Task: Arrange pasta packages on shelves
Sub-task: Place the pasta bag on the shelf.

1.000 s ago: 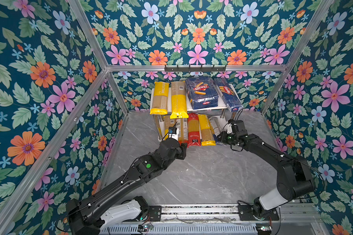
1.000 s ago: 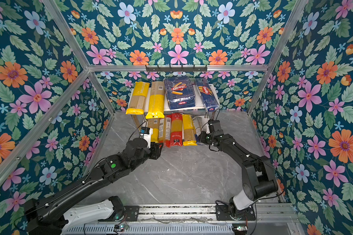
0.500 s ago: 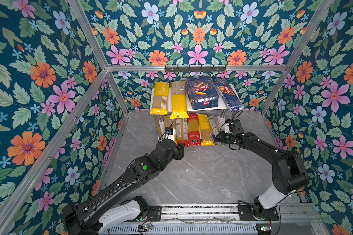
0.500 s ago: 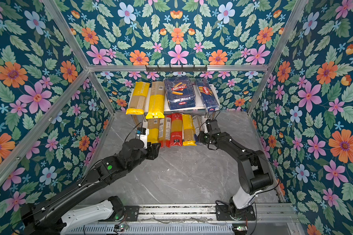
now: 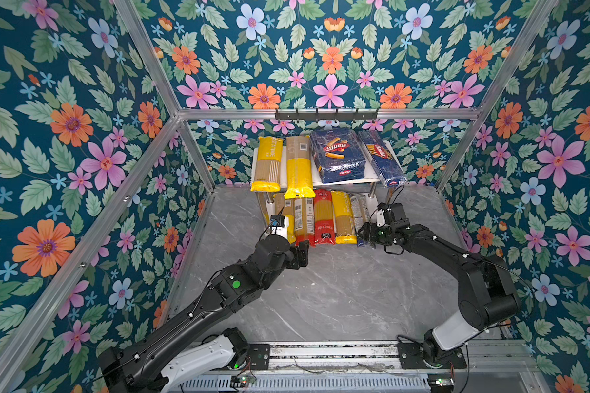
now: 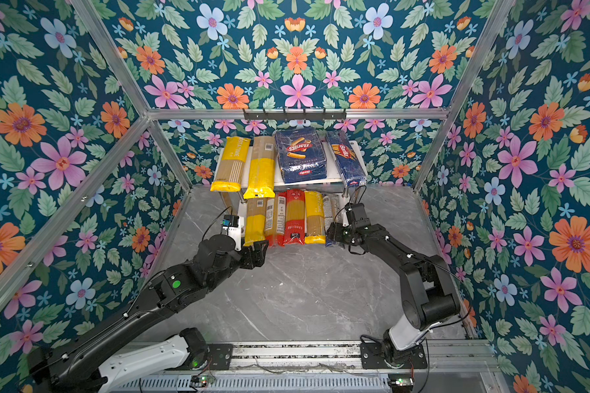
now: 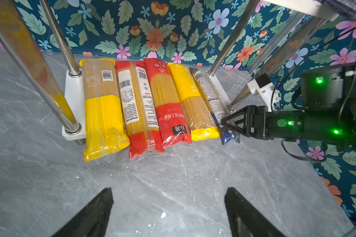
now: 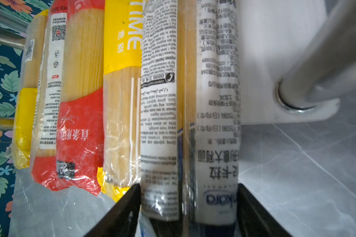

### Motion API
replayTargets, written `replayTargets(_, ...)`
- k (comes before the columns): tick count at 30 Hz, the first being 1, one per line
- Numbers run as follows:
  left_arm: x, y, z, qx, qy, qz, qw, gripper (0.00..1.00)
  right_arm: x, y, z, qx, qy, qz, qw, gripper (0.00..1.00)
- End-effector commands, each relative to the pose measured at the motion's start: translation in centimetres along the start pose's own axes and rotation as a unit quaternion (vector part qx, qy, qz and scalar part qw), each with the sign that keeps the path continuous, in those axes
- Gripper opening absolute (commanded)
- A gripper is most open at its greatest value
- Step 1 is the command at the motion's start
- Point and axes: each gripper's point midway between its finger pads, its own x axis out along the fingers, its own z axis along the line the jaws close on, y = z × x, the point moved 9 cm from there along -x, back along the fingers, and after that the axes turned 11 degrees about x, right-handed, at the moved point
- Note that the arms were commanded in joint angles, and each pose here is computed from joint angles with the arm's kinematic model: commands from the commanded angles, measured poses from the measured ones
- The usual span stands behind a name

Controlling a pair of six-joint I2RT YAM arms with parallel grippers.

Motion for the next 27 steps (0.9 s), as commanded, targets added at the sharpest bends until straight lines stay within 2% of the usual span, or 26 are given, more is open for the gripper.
replayTargets(1, -0.3, -0.1, 0.3, -0.002, -0.011, -0.004, 1.000, 0.93, -0.4, -0.2, -0.4, 0.025, 0.018, -0.013, 0.999, 0.78)
replayTargets(2, -0.3, -0.1, 0.3, -0.002, -0.012, -0.004, 1.000, 0.94, -0.5, -0.1, -0.4, 0.025, 0.017, -0.013, 0.999, 0.84)
replayTargets(7, -0.5, -0.2, 0.5, 0.000, -0.017, -0.007, 1.000, 1.00, -1.3, 0.6, -0.7, 0.030, 0.014, -0.012, 0.999, 0.92)
replayTargets(10, -0.7, -0.2, 0.7, 0.000, -0.021, -0.009, 1.000, 1.00, -1.9, 1.0, -0.8, 0.030, 0.008, -0.009, 0.999, 0.99)
replayTargets(19, -1.2, -0.1, 1.5, 0.008, -0.053, -0.020, 0.998, 1.00, -3.7, 2.3, -0.9, 0.034, -0.010, 0.002, 0.999, 0.99)
replayTargets(22, -0.7, 0.3, 2.0, 0.018, -0.077, -0.028, 0.996, 1.00, -4.3, 3.3, -0.9, 0.044, -0.031, 0.016, 0.998, 0.99)
replayTargets(27, 1.0, 1.1, 4.0, 0.021, -0.120, -0.019, 0.992, 1.00, -6.7, 5.6, -1.3, 0.028, -0.017, 0.012, 0.999, 0.99)
